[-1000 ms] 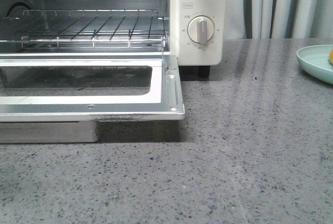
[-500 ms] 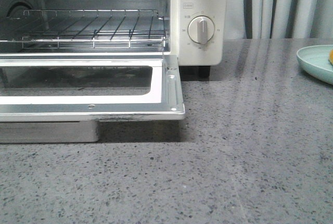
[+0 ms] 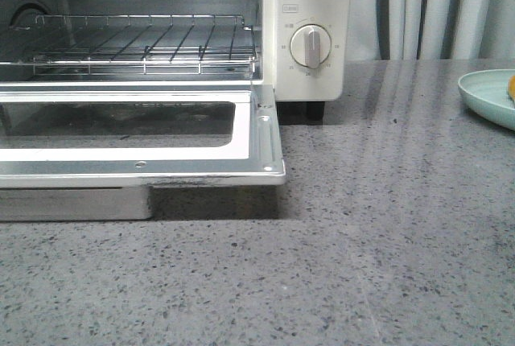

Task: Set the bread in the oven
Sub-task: 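Lower the right gripper onto the striped bread roll on the plate and grasp it, then lift the bread roll with the right gripper and carry it into the oven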

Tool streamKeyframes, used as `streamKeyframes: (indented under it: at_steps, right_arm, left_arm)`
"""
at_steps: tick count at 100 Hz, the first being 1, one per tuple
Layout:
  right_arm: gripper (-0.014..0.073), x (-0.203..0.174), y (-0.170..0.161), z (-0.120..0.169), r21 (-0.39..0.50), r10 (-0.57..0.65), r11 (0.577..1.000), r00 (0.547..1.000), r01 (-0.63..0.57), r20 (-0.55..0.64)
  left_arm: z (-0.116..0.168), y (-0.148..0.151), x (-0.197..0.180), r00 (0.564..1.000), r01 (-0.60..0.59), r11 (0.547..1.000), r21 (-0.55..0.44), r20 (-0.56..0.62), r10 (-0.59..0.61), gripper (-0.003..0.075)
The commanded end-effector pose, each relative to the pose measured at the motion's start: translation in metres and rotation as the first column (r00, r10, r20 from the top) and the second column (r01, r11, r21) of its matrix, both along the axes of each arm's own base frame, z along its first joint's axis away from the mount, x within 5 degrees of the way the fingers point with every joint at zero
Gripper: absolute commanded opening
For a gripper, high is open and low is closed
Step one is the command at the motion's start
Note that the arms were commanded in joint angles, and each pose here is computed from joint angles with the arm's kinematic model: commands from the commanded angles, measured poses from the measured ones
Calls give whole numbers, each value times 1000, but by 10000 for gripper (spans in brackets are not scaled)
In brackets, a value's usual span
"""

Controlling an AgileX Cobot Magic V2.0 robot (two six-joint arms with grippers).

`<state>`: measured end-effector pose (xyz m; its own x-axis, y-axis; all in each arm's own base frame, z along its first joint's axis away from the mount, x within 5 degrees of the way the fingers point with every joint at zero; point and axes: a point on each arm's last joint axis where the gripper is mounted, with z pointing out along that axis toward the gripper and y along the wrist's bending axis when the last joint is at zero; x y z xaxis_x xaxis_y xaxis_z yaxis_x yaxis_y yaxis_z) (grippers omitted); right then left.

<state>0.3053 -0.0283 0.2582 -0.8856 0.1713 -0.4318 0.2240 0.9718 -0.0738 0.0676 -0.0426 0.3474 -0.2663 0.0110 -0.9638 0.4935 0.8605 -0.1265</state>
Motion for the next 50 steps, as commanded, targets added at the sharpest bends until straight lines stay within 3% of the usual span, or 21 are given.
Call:
streamKeyframes:
  at_steps: [1,9,16,24,31,41,50]
  right_arm:
    - [305,8,-3,4,6,-3,1000,999,2,45]
    - [146,9,-3,1,17,-6,1000,999,6,35]
    - [-75,8,-2,4,19,-7,1000,999,6,49]
    - [-71,4,-2,17,19,-3,1000,994,1,109]
    - [-71,-5,-1,48,12,4,1000,971,-7,238]
    - [-71,-24,9,113,-8,44,999,871,-46,488]
    - [-71,-50,29,177,-48,125,990,695,-130,708]
  left_arm:
    - [17,0,0,997,-5,998,-70,79,10,-21]
    - [17,0,0,997,-5,998,-70,79,10,-21]
    - [17,0,0,997,-5,997,-71,80,10,-21]
    - [17,0,0,997,-5,997,-71,80,10,-21]
    - [17,0,0,997,-5,997,-72,80,10,-21]
    - [17,0,0,997,-5,997,-72,80,10,-21]
    - [18,0,0,996,-5,997,-72,91,11,-21]
